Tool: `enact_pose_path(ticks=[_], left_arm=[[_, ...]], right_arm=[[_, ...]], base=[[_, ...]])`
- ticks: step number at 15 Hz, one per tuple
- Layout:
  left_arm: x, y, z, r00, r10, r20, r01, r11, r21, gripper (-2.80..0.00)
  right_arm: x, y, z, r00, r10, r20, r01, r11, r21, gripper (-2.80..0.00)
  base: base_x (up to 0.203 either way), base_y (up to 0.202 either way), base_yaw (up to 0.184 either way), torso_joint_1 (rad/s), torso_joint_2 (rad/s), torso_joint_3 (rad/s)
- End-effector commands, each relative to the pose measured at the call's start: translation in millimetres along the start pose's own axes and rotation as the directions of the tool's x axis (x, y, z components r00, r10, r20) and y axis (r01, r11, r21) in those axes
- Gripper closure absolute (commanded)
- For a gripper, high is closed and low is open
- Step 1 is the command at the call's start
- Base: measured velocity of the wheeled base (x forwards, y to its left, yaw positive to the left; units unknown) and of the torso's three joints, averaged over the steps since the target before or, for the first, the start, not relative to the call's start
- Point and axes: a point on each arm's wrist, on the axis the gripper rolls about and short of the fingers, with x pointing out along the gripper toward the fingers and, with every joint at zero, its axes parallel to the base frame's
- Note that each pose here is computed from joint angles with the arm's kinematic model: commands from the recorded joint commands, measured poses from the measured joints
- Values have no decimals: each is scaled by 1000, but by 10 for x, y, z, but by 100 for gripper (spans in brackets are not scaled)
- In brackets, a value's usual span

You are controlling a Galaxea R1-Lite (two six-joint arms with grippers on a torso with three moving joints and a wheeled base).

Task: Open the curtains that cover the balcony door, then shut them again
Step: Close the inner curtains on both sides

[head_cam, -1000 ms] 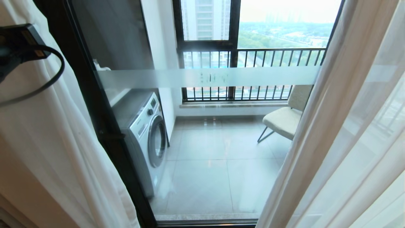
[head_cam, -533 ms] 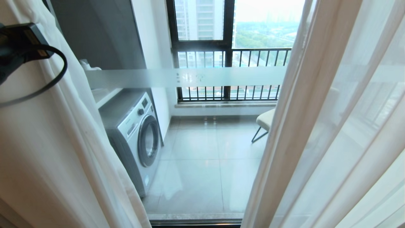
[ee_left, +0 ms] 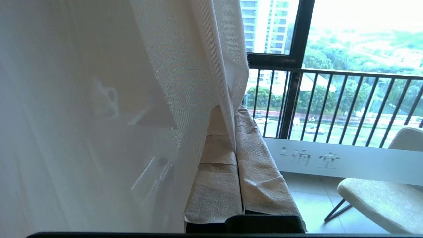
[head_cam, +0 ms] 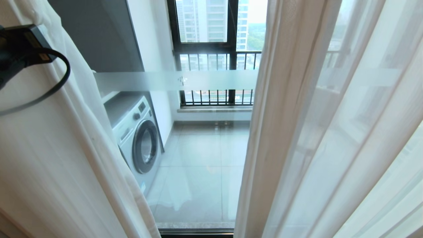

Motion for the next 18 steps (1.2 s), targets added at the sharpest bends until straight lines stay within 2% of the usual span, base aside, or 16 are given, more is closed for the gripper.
enact_pose_path(ticks=[1,18], left_arm=[[-23,1,11,1000,-2,6,2,1000,-2,0],[-156,-65,22,999,-48,8,48,999,-15,0]], right_arm=[[1,0,1,1000,0,-1,0,1000,0,0],[0,0,1,1000,0,0,0,1000,0,0]], base=[[0,-190,3,2,1,-1],[0,-192,3,3,3,1]])
